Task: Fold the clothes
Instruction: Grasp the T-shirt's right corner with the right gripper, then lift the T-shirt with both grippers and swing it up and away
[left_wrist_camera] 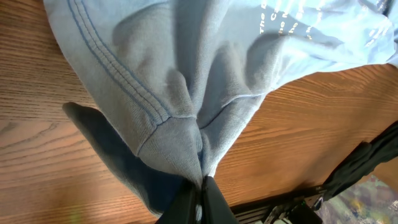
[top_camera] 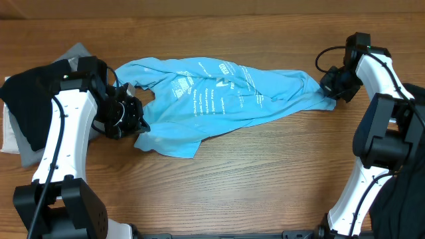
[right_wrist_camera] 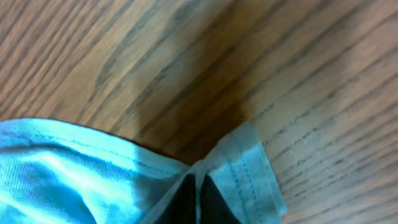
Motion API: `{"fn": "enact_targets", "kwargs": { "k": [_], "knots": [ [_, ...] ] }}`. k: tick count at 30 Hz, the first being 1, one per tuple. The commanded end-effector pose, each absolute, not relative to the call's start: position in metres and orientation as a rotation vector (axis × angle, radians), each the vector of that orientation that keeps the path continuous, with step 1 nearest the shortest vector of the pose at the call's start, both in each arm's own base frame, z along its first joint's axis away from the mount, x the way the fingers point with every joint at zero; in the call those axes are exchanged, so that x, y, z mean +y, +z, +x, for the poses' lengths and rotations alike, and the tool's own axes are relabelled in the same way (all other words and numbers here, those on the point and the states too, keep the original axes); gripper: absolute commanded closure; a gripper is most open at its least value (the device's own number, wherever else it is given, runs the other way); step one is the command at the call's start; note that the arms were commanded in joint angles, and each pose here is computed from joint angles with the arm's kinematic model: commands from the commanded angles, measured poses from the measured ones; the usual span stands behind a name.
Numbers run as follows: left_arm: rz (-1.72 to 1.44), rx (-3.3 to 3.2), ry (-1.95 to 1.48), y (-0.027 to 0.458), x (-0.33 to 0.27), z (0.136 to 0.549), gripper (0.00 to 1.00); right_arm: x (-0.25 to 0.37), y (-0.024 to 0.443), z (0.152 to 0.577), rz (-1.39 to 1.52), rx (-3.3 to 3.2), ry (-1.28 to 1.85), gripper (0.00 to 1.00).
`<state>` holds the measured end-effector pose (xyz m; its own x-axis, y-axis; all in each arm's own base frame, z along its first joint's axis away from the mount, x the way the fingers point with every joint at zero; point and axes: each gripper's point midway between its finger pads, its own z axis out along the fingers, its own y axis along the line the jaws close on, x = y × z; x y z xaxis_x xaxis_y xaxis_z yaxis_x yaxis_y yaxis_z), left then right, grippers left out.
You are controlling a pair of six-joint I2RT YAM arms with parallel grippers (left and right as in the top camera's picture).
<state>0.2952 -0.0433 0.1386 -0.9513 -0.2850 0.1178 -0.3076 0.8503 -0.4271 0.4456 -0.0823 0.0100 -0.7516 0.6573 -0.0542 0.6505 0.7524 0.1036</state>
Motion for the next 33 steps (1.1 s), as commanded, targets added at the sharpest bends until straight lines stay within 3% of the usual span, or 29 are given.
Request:
{"fn": "enact_targets", "kwargs": {
  "k": [1, 6, 11, 21, 33],
  "knots": [
    [0.447, -3.009, 0.738, 0.15, -0.045, 0.299, 0.96, -0.084, 0.016, 0.445, 1.063, 2.851, 0.098, 0.96],
    [0.441, -3.033, 0.746, 0.151, -0.045, 0.304, 0.96, -0.102, 0.059, 0.447, 1.083, 2.791, 0.072, 0.96],
    [0.431, -3.132, 0.829, 0.187, -0.041, 0.328, 0.96, -0.13, 0.162, 0.448, 1.033, 2.628, 0.078, 0.96],
    [0.381, -3.48, 1.119, 0.333, -0.02, 0.374, 0.96, -0.147, 0.335, 0.402, 0.922, 2.303, 0.055, 0.96],
    [0.022, -3.817, 1.37, 0.477, -0.038, 0.344, 0.96, -0.133, 0.484, 0.322, 0.776, 1.91, 0.016, 0.96]
  ]
}}
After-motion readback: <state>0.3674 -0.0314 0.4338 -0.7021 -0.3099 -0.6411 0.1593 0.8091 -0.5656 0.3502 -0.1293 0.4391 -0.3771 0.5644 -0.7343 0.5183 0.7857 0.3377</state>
